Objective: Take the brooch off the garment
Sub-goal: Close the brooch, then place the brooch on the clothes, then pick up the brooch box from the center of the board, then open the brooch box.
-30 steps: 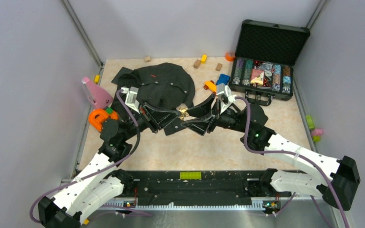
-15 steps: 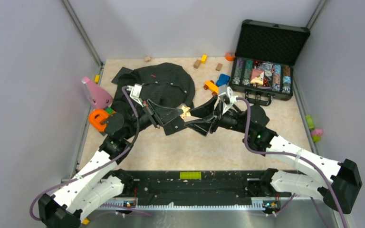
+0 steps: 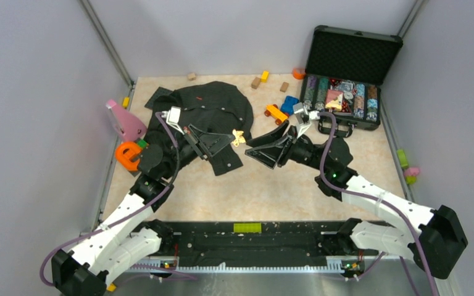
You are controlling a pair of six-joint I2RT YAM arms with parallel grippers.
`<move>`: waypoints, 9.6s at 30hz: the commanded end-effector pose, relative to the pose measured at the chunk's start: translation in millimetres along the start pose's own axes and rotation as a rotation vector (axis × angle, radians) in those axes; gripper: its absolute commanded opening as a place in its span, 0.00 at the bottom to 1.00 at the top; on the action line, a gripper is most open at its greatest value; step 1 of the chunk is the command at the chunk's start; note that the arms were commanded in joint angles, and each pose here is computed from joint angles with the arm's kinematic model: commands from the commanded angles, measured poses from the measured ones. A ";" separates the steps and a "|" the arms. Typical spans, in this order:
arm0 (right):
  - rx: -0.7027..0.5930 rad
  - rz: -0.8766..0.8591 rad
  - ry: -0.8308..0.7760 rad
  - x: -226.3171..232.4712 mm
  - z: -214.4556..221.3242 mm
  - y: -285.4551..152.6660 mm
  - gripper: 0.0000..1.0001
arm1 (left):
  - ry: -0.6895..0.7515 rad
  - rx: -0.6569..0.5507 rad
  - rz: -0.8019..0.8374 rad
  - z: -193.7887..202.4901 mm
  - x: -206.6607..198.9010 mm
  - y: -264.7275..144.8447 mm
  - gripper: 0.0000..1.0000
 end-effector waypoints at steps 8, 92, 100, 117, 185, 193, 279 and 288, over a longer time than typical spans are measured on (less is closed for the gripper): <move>-0.122 0.059 0.109 -7.0 -10.5 9.9 0.48 | 0.009 -0.049 0.077 -6.6 -11.5 -0.6 0.00; -0.144 0.057 0.146 -4.7 -13.6 23.2 0.34 | 0.150 -0.151 0.106 -6.3 -9.7 -15.2 0.00; -0.135 0.030 0.078 5.2 -15.8 13.8 0.49 | 0.173 -0.117 0.125 -4.4 -9.4 -12.5 0.00; -0.049 0.285 -0.033 -7.9 -6.6 -5.5 0.55 | 0.714 -0.048 -0.041 10.3 3.0 -4.6 0.00; 0.434 1.610 0.131 -243.8 8.9 -217.2 0.72 | 0.264 0.060 -0.551 47.6 176.8 -14.7 0.00; 0.406 1.633 0.134 -229.3 5.2 -218.0 0.61 | 0.247 0.046 -0.569 43.8 183.5 -14.6 0.00; 0.340 0.505 0.189 -70.5 34.8 -74.3 0.43 | 0.204 0.287 -0.031 80.2 94.4 37.9 0.64; 0.314 0.539 0.196 -71.2 34.2 -74.5 0.42 | 0.199 0.318 -0.027 85.4 98.1 41.0 0.54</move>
Point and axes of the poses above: each gripper's point midway between its finger pads, its own y axis out along the fingers, its own x axis along the line the jaws close on, z = x × y, the point moved 9 cm from there along -y, back along the fingers, and after that the axes turned 5 degrees about y, right-handed, at the moved point
